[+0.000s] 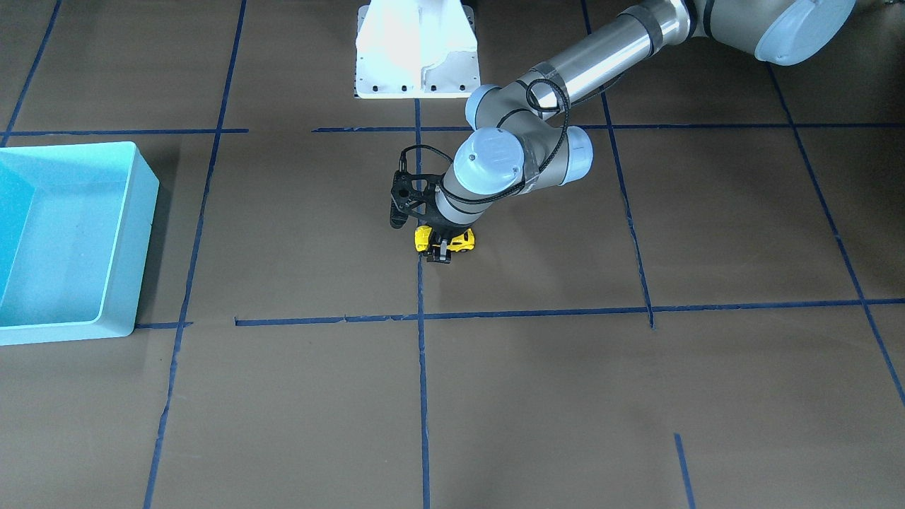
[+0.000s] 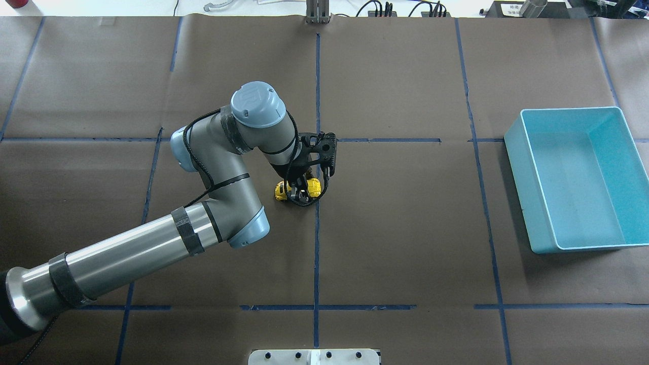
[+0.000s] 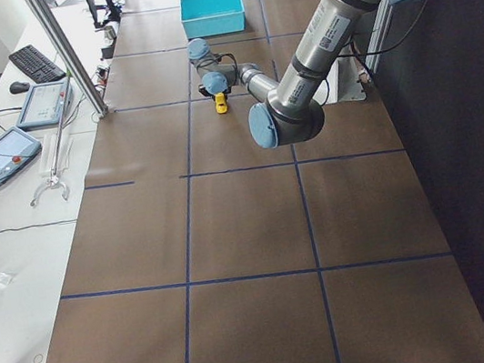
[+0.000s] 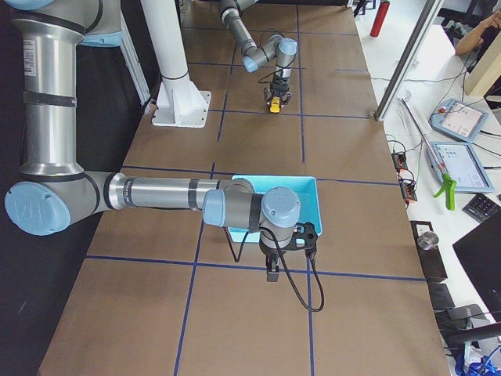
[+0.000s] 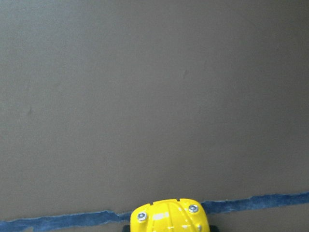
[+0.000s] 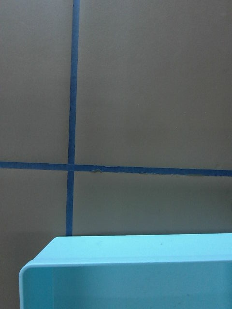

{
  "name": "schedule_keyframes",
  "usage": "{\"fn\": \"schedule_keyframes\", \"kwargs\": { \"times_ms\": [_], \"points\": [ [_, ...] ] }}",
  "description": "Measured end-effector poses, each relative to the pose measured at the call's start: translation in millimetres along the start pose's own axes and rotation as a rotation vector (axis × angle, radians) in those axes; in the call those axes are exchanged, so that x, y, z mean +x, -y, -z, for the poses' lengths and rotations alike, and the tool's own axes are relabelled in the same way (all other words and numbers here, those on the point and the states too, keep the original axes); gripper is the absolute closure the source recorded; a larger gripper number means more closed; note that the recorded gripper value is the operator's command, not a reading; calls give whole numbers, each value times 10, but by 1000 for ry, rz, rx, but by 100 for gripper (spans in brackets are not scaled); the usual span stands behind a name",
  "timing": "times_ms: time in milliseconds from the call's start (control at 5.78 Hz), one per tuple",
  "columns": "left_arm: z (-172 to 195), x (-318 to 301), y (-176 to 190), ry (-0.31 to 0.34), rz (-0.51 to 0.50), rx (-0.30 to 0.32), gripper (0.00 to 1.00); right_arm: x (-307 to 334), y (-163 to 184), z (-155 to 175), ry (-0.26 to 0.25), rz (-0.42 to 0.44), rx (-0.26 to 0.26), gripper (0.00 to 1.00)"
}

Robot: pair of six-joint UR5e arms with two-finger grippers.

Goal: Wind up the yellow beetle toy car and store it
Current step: 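Keep dragging the car away from the blue bin with the left gripper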

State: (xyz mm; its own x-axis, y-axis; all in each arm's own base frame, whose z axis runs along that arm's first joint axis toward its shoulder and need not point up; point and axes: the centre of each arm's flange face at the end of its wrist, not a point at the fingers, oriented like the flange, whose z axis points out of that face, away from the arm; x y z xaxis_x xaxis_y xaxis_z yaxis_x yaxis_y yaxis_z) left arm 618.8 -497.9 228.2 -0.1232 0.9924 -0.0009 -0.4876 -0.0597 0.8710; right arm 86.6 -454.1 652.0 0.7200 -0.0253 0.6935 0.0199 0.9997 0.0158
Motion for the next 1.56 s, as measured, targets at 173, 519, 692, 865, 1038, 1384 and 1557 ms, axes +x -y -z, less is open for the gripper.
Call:
{"fn": "schedule_keyframes", "kwargs": {
  "times_ms": [173, 519, 692, 865, 1038, 1384, 1557],
  "points": [
    [0, 16, -77, 2, -1, 2, 100, -2, 3, 2, 0, 0, 0, 0],
    [81, 8, -220, 10, 0, 9, 100, 8, -2, -9, 0, -2, -2, 0],
    [100, 23, -313, 13, -1, 12, 100, 10, -2, -10, 0, -2, -2, 0],
    [103, 57, -406, 14, -2, 14, 100, 11, -2, -10, -1, -2, -2, 0],
    [114, 90, -503, 17, -3, 17, 100, 9, -3, -9, -1, -2, -2, 0],
    [149, 156, -737, 22, -7, 28, 100, 11, -4, -11, -1, -2, -2, 0],
    [182, 173, -852, 18, -13, 34, 100, 12, -5, -12, -1, -2, -3, 0]
  ]
}}
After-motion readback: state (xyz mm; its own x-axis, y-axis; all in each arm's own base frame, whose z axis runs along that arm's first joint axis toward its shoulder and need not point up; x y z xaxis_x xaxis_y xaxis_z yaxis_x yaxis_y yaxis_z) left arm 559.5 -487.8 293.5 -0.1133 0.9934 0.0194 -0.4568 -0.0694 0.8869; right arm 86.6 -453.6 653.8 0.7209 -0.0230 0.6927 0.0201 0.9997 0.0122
